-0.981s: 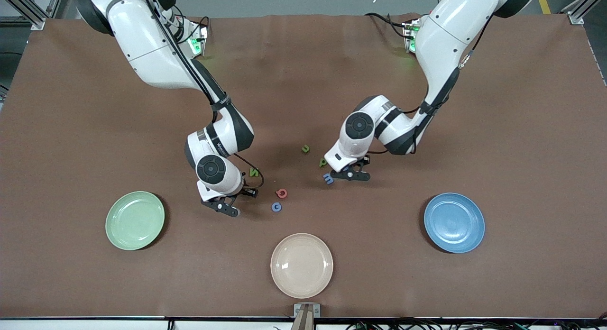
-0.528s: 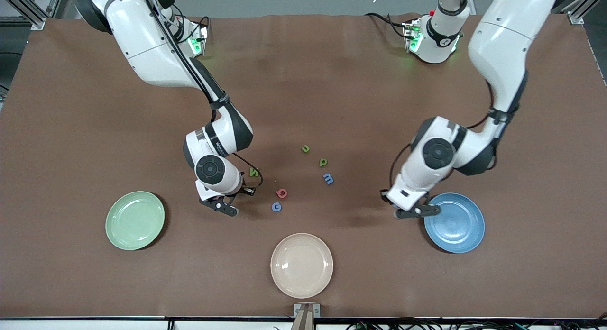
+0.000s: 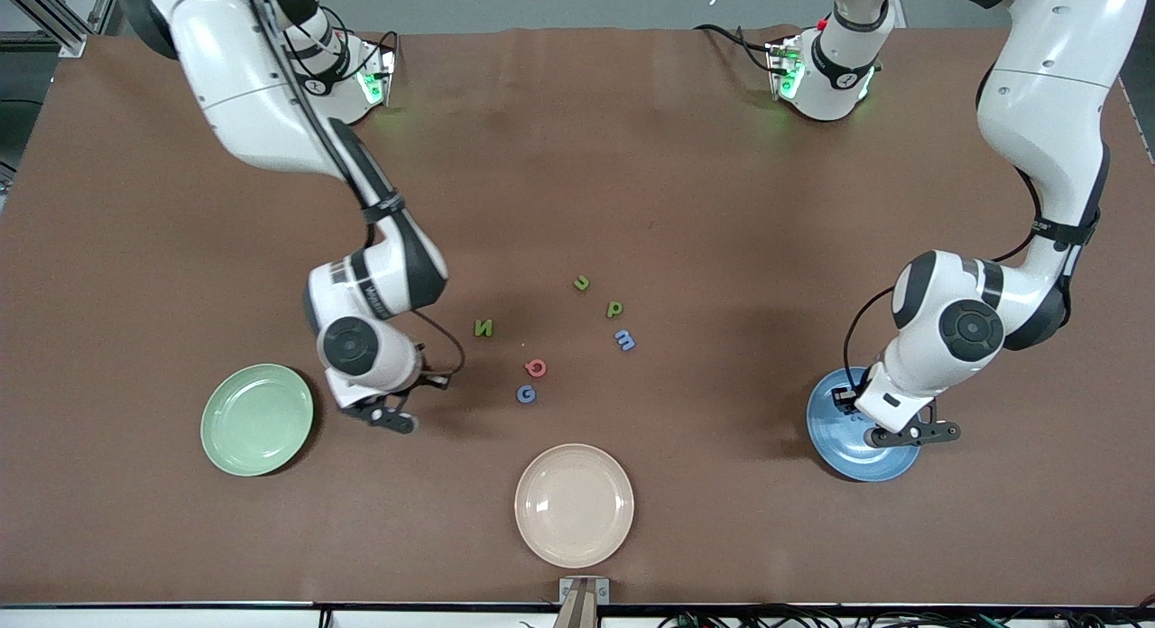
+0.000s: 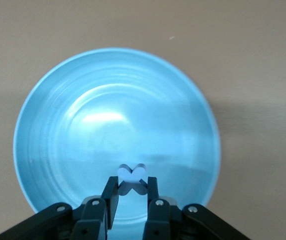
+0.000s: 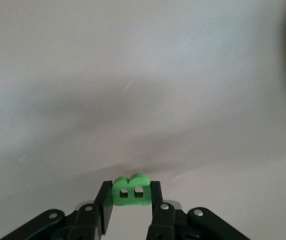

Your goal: Sort upper and lower case letters into plates

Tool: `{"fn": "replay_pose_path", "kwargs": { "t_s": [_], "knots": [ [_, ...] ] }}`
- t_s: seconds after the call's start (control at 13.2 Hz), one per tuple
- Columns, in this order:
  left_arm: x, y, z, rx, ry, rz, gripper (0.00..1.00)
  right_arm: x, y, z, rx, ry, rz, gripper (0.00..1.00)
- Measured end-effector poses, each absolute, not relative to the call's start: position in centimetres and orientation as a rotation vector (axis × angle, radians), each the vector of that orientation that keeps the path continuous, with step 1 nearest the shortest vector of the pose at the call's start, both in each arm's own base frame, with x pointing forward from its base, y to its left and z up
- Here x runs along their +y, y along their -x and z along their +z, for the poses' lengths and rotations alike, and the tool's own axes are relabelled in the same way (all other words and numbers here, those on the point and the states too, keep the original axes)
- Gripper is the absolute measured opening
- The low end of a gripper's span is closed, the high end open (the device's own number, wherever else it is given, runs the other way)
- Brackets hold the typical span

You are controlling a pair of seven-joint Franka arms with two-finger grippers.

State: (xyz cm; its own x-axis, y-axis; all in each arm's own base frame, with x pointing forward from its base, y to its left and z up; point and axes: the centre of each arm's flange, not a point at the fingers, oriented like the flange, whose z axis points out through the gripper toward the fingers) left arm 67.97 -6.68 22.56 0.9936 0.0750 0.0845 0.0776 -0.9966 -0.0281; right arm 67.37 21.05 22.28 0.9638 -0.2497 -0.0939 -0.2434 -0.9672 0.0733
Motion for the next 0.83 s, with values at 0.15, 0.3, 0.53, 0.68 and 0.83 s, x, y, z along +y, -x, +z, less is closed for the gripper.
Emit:
{"fn": "replay_pose_path", "kwargs": {
  "t_s": [0.15,0.3,0.53,0.68,0.83],
  "knots": [
    [-6.4,-67.9,21.8,-0.103,3.107,-0.115,0.43,15.2,-69.3,23.3,-0.232,-3.034,-0.129,0.35],
    [-7.3,-68.1,22.4,-0.075,3.113,-0.127,0.6,10.9,-70.1,23.4,-0.065,-2.967,-0.105,0.35],
    [-13.7,-67.4,24.1,-0.151,3.133,-0.119,0.9,6.9,-70.7,23.5,0.122,-2.867,-0.094,0.35],
    [-21.1,-65.9,25.5,-0.277,3.147,-0.134,1.0,6.2,-70.8,23.3,0.177,-2.831,-0.096,0.35],
    [-28.6,-63.9,26.7,-0.419,3.159,-0.148,1.0,6.4,-70.7,23.0,0.195,-2.825,-0.094,0.38]
  ]
}}
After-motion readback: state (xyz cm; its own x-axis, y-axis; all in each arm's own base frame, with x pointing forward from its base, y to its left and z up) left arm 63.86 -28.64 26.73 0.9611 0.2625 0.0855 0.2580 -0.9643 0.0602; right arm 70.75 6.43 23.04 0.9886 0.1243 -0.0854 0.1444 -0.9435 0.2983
